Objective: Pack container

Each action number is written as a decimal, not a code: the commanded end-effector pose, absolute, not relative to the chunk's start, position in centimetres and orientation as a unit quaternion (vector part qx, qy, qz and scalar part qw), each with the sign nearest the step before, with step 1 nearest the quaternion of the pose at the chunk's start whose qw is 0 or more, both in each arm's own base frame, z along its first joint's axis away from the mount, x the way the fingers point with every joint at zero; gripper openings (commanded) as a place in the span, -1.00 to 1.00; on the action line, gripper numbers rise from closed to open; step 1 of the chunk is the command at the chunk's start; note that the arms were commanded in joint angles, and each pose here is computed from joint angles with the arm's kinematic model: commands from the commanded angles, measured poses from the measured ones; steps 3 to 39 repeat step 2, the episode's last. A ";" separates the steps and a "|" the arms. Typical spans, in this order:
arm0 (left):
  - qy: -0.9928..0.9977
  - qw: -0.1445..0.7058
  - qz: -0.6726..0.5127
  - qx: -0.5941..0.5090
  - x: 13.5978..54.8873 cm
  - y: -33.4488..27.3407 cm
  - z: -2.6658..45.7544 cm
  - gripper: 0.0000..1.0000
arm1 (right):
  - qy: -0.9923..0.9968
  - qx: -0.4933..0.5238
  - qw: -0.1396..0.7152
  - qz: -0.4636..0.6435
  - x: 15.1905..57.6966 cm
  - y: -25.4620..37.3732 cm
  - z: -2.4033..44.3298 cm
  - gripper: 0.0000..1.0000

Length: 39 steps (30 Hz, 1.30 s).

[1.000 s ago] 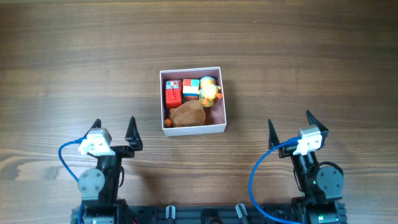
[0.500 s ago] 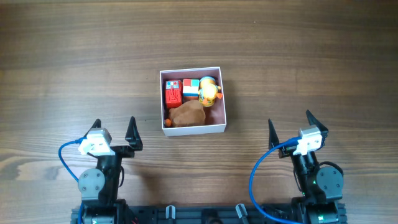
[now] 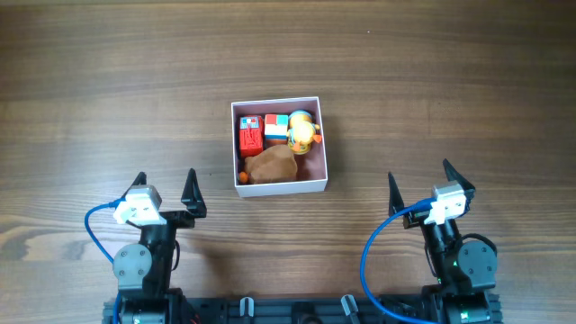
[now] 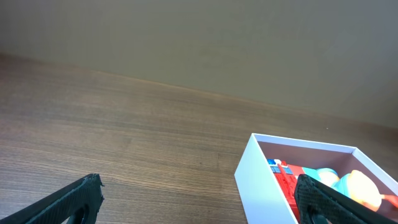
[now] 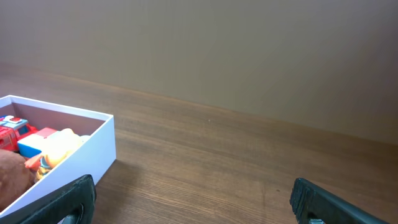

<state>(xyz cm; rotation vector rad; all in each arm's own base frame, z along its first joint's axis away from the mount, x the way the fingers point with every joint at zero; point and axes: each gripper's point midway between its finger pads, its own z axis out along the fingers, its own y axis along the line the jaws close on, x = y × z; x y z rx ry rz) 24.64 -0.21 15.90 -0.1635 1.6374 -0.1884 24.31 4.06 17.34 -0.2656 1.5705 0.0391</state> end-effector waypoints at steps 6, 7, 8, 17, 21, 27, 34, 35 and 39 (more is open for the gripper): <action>0.731 0.675 -0.072 -0.074 24.6 0.1 15.6 1.00 | 0.701 -0.127 0.702 0.018 24.3 4.2 17.5 0.99; 0.731 0.675 -0.072 -0.074 24.6 0.1 15.6 1.00 | 0.701 -0.127 0.702 0.018 24.3 4.2 17.5 0.99; 0.731 0.675 -0.072 -0.074 24.6 0.1 15.6 1.00 | 0.701 -0.127 0.702 0.018 24.3 4.2 17.5 0.99; 0.731 0.675 -0.072 -0.074 24.6 0.1 15.6 1.00 | 0.701 -0.127 0.702 0.018 24.3 4.2 17.5 0.99; 0.731 0.675 -0.072 -0.074 24.6 0.1 15.6 1.00 | 0.701 -0.127 0.702 0.018 24.3 4.2 17.5 0.99; 0.731 0.675 -0.072 -0.074 24.6 0.1 15.6 1.00 | 0.701 -0.127 0.702 0.018 24.3 4.2 17.5 0.99; 0.731 0.675 -0.072 -0.074 24.6 0.1 15.6 1.00 | 0.701 -0.127 0.702 0.018 24.3 4.2 17.5 0.99; 0.731 0.675 -0.072 -0.074 24.6 0.1 15.6 1.00 | 0.701 -0.127 0.702 0.018 24.3 4.2 17.5 0.99; 0.731 0.675 -0.072 -0.074 24.6 0.1 15.6 1.00 | 0.701 -0.127 0.702 0.018 24.3 4.2 17.5 0.99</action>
